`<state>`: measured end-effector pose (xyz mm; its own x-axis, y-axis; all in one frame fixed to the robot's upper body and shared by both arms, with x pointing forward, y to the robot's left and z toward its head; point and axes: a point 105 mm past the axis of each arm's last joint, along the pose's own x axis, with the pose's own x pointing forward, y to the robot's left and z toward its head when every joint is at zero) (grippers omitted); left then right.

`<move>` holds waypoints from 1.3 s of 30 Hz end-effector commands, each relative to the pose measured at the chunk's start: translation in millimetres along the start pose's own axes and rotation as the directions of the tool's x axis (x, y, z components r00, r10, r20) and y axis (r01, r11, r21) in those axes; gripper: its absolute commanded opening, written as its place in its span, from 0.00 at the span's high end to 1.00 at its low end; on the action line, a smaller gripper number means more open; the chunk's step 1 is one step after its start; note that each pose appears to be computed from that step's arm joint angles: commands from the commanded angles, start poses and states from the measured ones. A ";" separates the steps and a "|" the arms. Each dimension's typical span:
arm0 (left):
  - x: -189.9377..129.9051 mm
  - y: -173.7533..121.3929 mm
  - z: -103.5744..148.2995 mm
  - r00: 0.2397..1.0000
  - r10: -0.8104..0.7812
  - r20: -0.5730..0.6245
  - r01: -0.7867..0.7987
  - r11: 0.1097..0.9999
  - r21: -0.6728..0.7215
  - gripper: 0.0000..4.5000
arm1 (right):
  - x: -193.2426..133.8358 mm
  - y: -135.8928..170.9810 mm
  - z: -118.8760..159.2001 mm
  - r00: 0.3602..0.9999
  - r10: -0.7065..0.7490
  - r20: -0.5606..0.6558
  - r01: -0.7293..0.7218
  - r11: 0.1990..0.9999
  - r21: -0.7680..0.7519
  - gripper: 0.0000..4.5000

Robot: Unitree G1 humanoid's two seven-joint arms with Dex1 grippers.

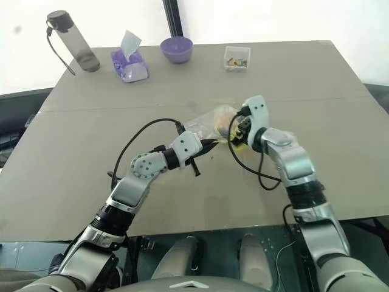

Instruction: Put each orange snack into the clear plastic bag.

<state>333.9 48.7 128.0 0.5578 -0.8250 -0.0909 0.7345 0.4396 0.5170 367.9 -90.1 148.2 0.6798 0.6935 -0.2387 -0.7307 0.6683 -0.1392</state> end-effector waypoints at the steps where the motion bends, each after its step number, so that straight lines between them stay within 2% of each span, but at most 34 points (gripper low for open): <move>1: -4.1 9.2 -0.3 0.999 0.042 0.001 -0.042 0.999 0.010 1.00 | -25.8 -11.1 11.8 0.999 0.027 0.039 -0.026 0.999 -0.031 0.17; 7: -3.9 8.4 -3.4 0.999 0.044 -0.006 -0.044 0.999 0.008 1.00 | -40.3 -21.6 3.5 1.000 0.027 0.011 -0.028 0.999 0.020 0.17; 11: -5.4 11.7 -4.3 0.998 0.058 -0.011 -0.057 0.998 0.008 1.00 | -49.7 -20.2 -5.0 0.998 0.054 -0.030 -0.054 0.998 -0.031 0.17; 15: -7.4 11.7 -5.4 0.998 0.059 -0.016 -0.059 0.998 0.010 1.00 | -60.7 -45.7 -21.4 0.992 -0.053 -0.114 0.031 0.982 -0.188 0.17; 19: -8.6 11.4 -6.2 0.998 0.058 -0.019 -0.058 0.998 0.009 1.00 | -70.2 -60.2 -37.7 0.971 -0.096 -0.219 0.008 0.928 -0.372 0.17; 25: -8.0 11.5 -7.0 0.998 0.054 -0.021 -0.054 0.998 0.010 1.00 | -49.5 -76.4 -29.8 0.962 -0.215 -0.166 0.085 0.819 -0.567 0.17; 29: -8.0 11.6 -7.5 0.998 0.054 -0.024 -0.054 0.998 0.010 1.00 | -32.7 -77.3 -17.8 0.968 -0.236 -0.088 0.135 0.781 -0.610 0.17; 30: -8.1 11.6 -7.6 0.998 0.054 -0.025 -0.054 0.998 0.010 1.00 | -30.1 -74.3 -15.9 0.972 -0.221 -0.079 0.128 0.783 -0.609 0.26; 32: -8.5 11.8 -7.9 0.998 0.055 -0.027 -0.054 0.998 0.011 1.00 | -26.6 -69.6 -14.3 0.979 -0.193 -0.068 0.113 0.787 -0.607 0.35; 34: -8.7 12.3 -8.0 0.998 0.057 -0.028 -0.056 0.998 0.012 1.00 | -25.8 -67.9 -15.0 0.981 -0.182 -0.066 0.104 0.783 -0.613 0.51; 38: -9.2 12.9 -8.2 0.998 0.060 -0.029 -0.060 0.998 0.012 1.00 | -26.5 -68.7 -16.0 0.981 -0.186 -0.063 0.107 0.777 -0.621 0.94; 39: -9.2 12.9 -8.2 0.998 0.060 -0.028 -0.059 0.998 0.011 1.00 | -26.7 -68.7 -15.8 0.981 -0.186 -0.061 0.109 0.777 -0.620 0.98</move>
<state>341.8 65.2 119.3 0.6113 -0.7828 -0.1163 0.7124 0.4804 0.5115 397.2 -159.6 134.4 0.7891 0.5284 -0.3133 -0.5652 0.4246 -0.7073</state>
